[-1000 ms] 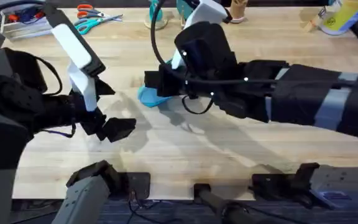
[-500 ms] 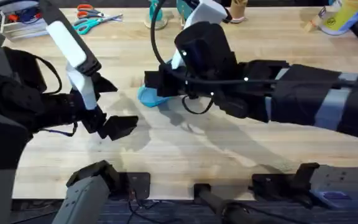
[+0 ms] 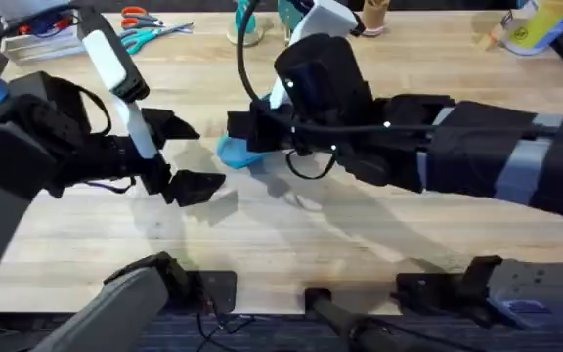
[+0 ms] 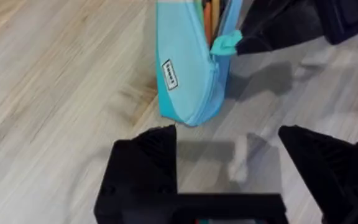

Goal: Unzip the bag, pick up the pens from the table one at a time and place them inside, then zip the bag closed.

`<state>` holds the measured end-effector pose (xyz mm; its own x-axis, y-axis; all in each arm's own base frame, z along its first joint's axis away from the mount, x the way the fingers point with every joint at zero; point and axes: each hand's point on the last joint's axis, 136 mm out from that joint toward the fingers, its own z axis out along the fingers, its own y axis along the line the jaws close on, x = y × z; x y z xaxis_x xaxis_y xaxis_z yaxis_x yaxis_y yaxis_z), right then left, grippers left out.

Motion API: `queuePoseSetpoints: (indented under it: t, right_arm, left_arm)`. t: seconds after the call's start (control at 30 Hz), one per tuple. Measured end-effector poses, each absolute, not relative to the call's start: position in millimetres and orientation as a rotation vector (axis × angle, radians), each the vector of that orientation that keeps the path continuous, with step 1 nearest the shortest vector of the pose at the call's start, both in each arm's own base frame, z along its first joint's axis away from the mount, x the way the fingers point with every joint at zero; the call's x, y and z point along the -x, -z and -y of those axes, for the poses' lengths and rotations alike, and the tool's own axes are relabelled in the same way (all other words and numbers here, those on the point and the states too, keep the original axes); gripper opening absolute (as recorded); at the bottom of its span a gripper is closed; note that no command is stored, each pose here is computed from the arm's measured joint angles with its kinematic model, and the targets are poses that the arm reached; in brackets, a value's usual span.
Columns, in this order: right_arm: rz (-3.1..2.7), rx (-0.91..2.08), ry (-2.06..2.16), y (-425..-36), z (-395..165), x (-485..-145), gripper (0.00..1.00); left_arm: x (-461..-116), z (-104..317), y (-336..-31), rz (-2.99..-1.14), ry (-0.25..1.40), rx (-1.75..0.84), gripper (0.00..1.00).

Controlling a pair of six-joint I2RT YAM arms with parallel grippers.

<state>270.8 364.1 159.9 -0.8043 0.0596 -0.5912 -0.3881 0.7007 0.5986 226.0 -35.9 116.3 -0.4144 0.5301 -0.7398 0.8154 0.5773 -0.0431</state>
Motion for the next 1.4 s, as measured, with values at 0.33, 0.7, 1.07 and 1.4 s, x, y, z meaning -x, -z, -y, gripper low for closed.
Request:
queuePoseSetpoints:
  t: [0.33, 0.7, 1.07, 1.4]
  right_arm:
    - [-2.318, 0.250, -0.996, -159.8, -364.1, -270.8, 0.029]
    - [-2.318, 0.250, -0.997, -159.9, -364.1, -270.8, 0.030]
    - [-2.318, 0.250, -0.997, -160.0, -364.1, -270.8, 0.030]
    - [-2.318, 0.249, -0.997, -159.9, -364.1, -270.8, 0.029]
  left_arm:
    - [-246.9, 40.3, -110.7, -1.975, 0.588, -1.102, 0.995]
    - [-260.4, 47.0, -105.3, -1.901, 0.633, -1.115, 0.994]
    - [-267.3, 71.6, -103.0, -1.806, 0.636, -1.247, 0.993]
    - [-265.7, 76.6, -99.4, -1.810, 0.630, -1.287, 0.835]
